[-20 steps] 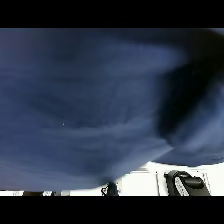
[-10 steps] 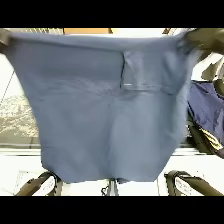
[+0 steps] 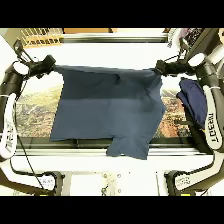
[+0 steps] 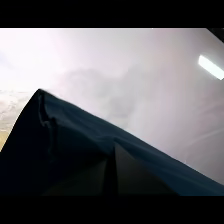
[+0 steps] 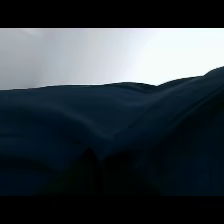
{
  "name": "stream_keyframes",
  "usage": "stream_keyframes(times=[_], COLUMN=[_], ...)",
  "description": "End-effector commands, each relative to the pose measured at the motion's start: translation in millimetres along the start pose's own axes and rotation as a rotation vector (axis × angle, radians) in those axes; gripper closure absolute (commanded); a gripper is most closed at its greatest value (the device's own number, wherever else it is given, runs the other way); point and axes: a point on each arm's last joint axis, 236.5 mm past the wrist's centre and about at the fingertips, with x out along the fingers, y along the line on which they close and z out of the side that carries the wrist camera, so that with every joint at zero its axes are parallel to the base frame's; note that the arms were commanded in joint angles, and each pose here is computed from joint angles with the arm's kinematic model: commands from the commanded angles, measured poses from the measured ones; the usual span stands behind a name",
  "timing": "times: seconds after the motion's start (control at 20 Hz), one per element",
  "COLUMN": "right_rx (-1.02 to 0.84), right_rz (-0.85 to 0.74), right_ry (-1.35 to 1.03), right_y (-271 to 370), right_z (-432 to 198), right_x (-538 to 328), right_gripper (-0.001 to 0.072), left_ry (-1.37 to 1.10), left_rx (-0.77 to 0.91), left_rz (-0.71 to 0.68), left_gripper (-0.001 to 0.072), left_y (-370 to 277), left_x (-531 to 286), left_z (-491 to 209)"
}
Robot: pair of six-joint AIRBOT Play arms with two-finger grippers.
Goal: Fold the clothes and pants, and hang the long-sleeved shirts on hangers.
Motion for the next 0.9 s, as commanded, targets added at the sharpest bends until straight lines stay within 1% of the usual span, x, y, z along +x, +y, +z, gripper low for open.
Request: stream_keyframes(times=[0.0,0.15,0.25,0.35,0.4,0.7,0.85], right_rx=[0.011,-0.029,-0.067,-0.083,-0.094,-0.077,-0.04], right_rz=[-0.019,-0.043,-0.103,-0.19,-0.208,-0.243,-0.258], right_ry=[-0.041,-0.019,0.042,0.113,0.148,0.357,0.407], right_y=[-12.3,-10.6,-15.9,-29.7,-32.7,-46.7,-54.9], right_z=[6.8,3.9,-12.0,-35.9,-49.7,-142.4,-166.3], right_x=[18.9,3.9,-3.0,-6.0,-5.3,9.2,12.8], right_gripper=[0.07,0.07,0.07,0.07,0.07,0.0699,0.0698], left_ry=[0.067,0.108,0.146,0.181,0.198,0.343,0.392], left_rx=[0.002,-0.002,-0.03,-0.056,-0.061,-0.098,-0.107], left_rz=[0.013,0.023,0.051,0.085,0.101,0.178,0.197], left_gripper=[0.0699,0.0699,0.0699,0.0699,0.0699,0.0699,0.0699], left_y=[9.0,13.9,26.1,44.9,53.5,94.7,103.2], left_x=[31.3,25.0,16.4,10.2,8.0,2.5,1.2], left_z=[-10.6,-14.4,-29.9,-57.6,-71.1,-148.9,-171.7])
